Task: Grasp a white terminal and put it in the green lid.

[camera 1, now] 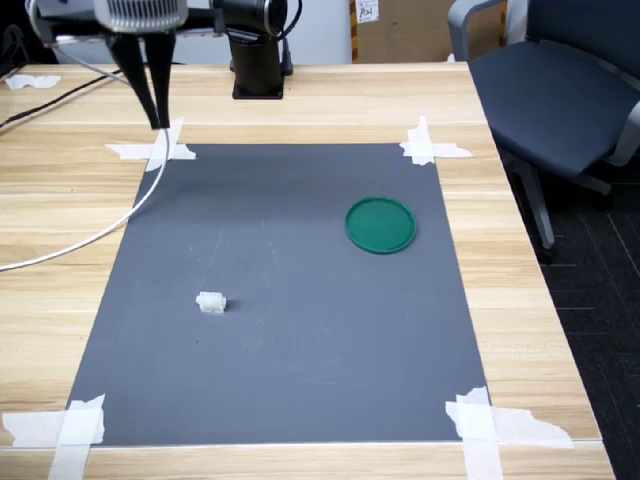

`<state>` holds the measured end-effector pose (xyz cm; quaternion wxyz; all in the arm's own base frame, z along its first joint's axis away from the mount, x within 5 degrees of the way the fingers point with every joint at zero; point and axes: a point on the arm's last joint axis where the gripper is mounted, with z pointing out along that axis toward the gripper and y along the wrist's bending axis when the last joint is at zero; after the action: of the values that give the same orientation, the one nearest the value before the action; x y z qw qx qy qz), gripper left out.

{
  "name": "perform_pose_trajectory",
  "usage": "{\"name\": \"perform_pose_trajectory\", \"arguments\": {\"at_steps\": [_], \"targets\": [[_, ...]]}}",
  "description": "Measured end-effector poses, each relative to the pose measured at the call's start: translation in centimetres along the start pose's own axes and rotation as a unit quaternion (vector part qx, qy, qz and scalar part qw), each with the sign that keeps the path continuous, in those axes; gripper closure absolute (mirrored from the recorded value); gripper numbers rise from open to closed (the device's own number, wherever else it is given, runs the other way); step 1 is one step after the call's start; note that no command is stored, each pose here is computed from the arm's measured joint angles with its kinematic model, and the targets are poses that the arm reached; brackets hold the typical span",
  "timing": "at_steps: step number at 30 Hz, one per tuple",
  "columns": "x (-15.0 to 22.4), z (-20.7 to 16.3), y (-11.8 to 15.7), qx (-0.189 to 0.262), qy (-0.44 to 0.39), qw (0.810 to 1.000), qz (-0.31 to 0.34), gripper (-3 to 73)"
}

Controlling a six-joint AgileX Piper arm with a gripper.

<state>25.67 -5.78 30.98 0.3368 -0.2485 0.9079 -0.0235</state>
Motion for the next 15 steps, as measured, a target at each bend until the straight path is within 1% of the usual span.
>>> {"name": "perform_pose_trajectory", "arguments": {"at_steps": [4,6,9,12,15], "targets": [[-0.7,1.9,-1.6,-0.03,0.049,0.998,-0.024,68.7],[-1.3,2.9,-2.0,-0.038,0.077,0.996,-0.04,64.5],[-2.5,4.4,-2.1,-0.043,0.114,0.991,-0.055,54.6],[-3.7,5.9,-1.9,-0.033,0.141,0.988,-0.06,41.9],[-4.6,7.2,-1.7,-0.022,0.158,0.985,-0.063,31.1]]}}
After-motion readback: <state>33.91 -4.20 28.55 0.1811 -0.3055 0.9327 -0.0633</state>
